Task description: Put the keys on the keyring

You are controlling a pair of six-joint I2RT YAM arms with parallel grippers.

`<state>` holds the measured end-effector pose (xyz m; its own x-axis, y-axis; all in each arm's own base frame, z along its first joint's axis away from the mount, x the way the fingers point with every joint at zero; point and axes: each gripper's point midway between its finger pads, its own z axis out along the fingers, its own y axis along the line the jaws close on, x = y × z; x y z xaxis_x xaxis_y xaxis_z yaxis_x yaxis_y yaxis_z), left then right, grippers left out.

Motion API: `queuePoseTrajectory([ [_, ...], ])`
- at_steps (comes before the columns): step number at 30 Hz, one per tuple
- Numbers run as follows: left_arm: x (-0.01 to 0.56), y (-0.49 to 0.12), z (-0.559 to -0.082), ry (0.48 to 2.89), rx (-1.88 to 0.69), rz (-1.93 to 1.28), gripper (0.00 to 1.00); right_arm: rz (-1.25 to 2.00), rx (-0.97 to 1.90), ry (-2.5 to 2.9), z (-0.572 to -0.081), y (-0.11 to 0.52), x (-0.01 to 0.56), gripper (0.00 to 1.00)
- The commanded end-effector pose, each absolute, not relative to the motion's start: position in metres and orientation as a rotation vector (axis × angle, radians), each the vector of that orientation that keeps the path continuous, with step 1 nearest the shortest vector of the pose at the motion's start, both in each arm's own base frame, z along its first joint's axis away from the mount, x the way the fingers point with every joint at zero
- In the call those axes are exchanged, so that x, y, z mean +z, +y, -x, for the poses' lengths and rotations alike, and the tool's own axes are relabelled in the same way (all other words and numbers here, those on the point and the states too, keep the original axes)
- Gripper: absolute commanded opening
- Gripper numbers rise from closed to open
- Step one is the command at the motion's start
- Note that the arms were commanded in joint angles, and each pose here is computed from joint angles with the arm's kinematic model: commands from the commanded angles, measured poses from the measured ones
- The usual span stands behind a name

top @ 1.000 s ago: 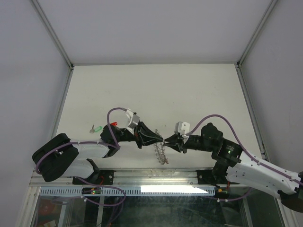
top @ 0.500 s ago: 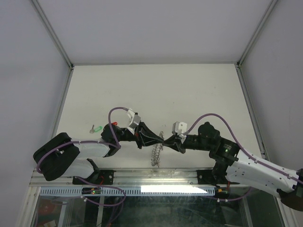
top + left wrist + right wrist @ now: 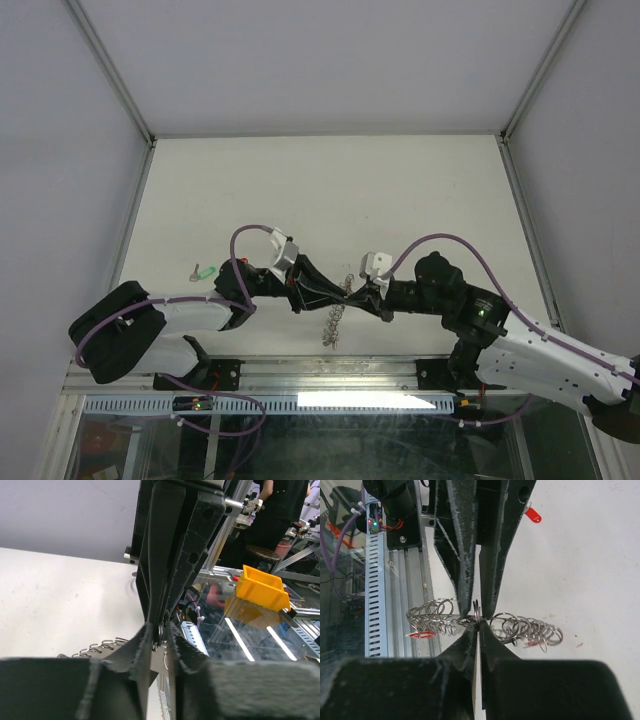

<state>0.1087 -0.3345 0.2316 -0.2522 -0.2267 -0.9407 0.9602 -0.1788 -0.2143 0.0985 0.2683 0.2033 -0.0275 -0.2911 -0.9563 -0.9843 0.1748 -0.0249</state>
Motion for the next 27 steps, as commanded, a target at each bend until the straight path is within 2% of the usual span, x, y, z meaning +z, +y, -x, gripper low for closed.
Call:
queuePoseTrajectory([
  [1,0.251,-0.333,-0.123,1.06,-1.507,-1.005,0.22,1.274,0.848,1.489,-0.108,0.264,0.242,0.0],
  [4,0.249,-0.332,-0.134,1.113,-1.408,-1.036,0.28,1.317,0.81,1.597,-0.108,0.258,0.237,0.0],
  [12,0.24,-0.319,-0.158,1.237,-1.114,-1.135,0.31,1.404,0.679,2.059,-0.106,0.243,0.21,0.0],
  [27,0.218,-0.313,-0.161,1.316,-1.062,-1.149,0.32,1.321,0.329,2.496,-0.122,0.218,0.189,0.0],
])
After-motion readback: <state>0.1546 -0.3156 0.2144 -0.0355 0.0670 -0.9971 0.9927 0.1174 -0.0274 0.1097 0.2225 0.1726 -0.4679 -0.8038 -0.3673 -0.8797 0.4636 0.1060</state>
